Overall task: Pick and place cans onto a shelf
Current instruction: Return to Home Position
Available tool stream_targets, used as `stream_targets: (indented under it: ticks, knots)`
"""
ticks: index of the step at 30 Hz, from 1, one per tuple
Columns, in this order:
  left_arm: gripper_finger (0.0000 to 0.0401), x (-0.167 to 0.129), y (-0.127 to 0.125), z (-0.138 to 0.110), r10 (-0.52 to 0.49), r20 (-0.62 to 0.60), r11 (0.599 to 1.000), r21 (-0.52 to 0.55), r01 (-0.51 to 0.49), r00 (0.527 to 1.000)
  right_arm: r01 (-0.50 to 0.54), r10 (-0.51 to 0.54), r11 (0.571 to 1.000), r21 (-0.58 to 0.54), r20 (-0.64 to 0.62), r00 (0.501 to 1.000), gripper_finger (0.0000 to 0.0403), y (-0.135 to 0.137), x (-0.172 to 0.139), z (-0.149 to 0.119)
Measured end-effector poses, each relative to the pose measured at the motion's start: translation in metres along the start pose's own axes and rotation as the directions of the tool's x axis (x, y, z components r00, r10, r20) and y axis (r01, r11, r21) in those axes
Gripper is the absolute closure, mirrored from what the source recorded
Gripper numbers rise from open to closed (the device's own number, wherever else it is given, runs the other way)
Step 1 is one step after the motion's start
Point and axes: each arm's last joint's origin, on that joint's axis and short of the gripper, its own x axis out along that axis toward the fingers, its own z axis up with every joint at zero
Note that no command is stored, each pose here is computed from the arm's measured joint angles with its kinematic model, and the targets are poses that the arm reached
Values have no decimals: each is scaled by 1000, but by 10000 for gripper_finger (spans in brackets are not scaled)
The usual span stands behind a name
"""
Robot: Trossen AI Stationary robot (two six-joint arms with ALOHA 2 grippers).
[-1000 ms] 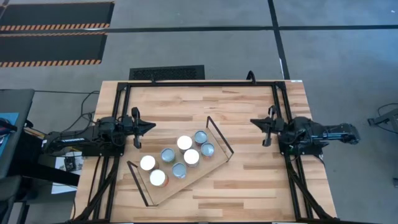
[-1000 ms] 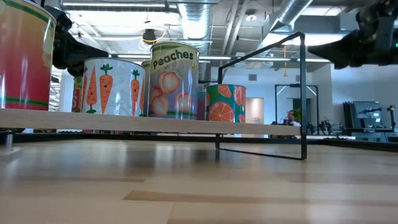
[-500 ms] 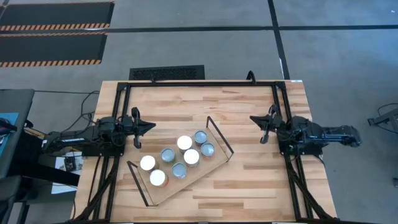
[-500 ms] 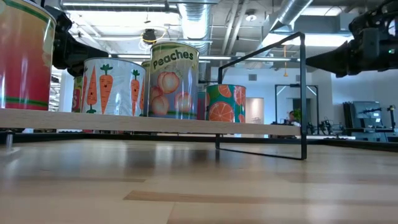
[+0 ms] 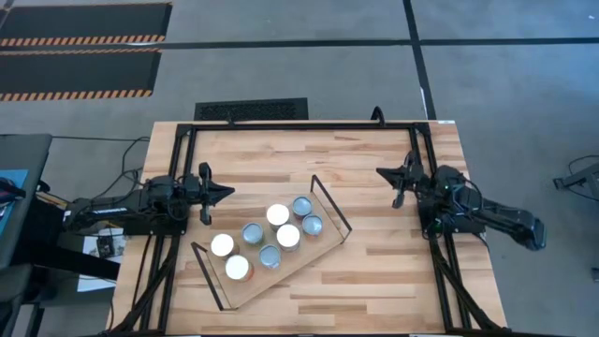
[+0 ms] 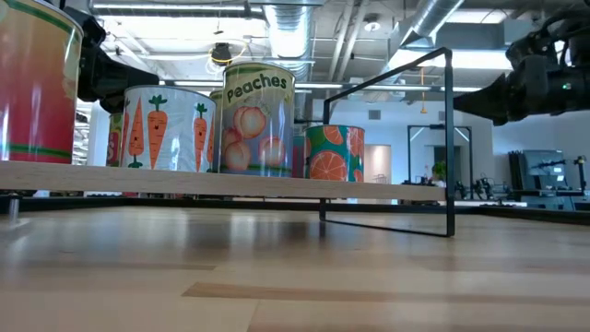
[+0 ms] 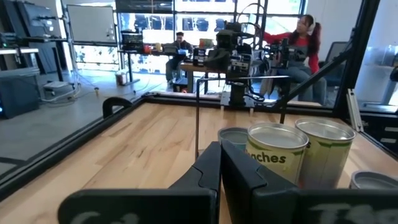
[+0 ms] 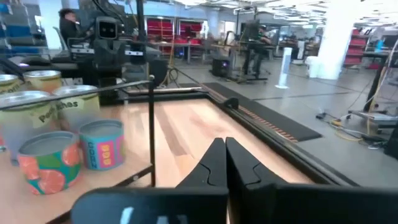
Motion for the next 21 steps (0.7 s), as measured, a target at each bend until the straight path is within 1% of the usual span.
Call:
stream_targets:
  ticks: [10, 14, 18, 21]
  knots:
    - [401, 2, 0, -3, 2, -37, 999, -48, -3, 999, 38, -38, 999, 2, -3, 999, 398, 0, 0, 0]
    - [401, 3, 0, -5, 2, -60, 999, -53, -5, 998, 32, -32, 999, -13, -3, 999, 384, 1, 0, 0]
    - [401, 5, 0, -6, 1, -80, 998, -60, -6, 997, 31, -31, 999, 31, -6, 1000, 367, 1, 0, -1]
    - [401, 5, 0, -7, 0, -86, 998, -68, -6, 996, 32, -32, 999, 36, -6, 999, 361, 1, 0, -1]
